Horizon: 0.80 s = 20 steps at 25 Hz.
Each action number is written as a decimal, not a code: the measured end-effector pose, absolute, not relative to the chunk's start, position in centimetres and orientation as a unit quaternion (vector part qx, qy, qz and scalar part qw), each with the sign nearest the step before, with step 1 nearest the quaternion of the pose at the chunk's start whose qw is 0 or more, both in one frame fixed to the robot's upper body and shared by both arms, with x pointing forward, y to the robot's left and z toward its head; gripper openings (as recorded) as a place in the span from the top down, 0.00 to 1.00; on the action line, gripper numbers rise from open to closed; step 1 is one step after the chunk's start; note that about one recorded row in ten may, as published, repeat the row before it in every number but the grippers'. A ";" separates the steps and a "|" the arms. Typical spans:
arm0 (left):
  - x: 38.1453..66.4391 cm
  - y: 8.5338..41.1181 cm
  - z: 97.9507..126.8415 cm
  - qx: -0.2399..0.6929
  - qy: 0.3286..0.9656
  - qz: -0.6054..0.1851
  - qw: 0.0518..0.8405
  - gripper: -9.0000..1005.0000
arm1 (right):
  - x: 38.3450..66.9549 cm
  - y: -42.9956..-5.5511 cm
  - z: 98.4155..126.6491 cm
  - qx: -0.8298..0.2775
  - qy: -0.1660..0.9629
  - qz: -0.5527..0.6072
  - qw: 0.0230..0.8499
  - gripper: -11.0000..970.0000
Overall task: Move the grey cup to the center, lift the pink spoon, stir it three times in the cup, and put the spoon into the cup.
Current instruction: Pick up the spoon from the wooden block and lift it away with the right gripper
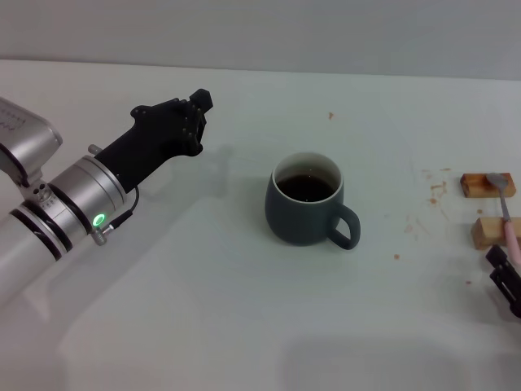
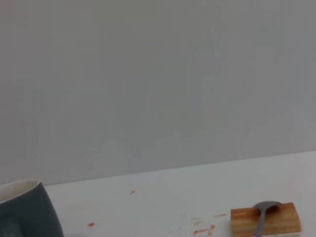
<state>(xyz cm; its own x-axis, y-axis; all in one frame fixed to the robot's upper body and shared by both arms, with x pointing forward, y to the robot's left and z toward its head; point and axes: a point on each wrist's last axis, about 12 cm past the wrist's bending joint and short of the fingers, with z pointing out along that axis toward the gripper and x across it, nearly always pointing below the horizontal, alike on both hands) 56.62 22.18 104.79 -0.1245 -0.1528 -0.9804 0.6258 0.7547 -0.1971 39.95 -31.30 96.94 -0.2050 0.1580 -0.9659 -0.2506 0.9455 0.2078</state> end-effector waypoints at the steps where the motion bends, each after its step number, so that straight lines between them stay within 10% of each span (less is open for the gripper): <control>1: 56.6 22.2 104.8 0.173 0.685 -0.305 0.639 0.99 | 40.0 -31.3 96.9 -0.030 0.760 0.161 0.629 0.46; 20: 56.2 22.6 104.4 0.163 0.690 -0.304 0.636 0.99 | 40.1 -32.1 96.9 -0.005 0.762 0.141 0.632 0.50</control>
<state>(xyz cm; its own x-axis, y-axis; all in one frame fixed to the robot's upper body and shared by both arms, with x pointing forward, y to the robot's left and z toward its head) 56.22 22.58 104.44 -0.1373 -0.1619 -0.9772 0.6124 0.7616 -0.2122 40.06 -32.11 96.87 -0.1999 0.1710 -0.9648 -0.1854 0.9603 0.2086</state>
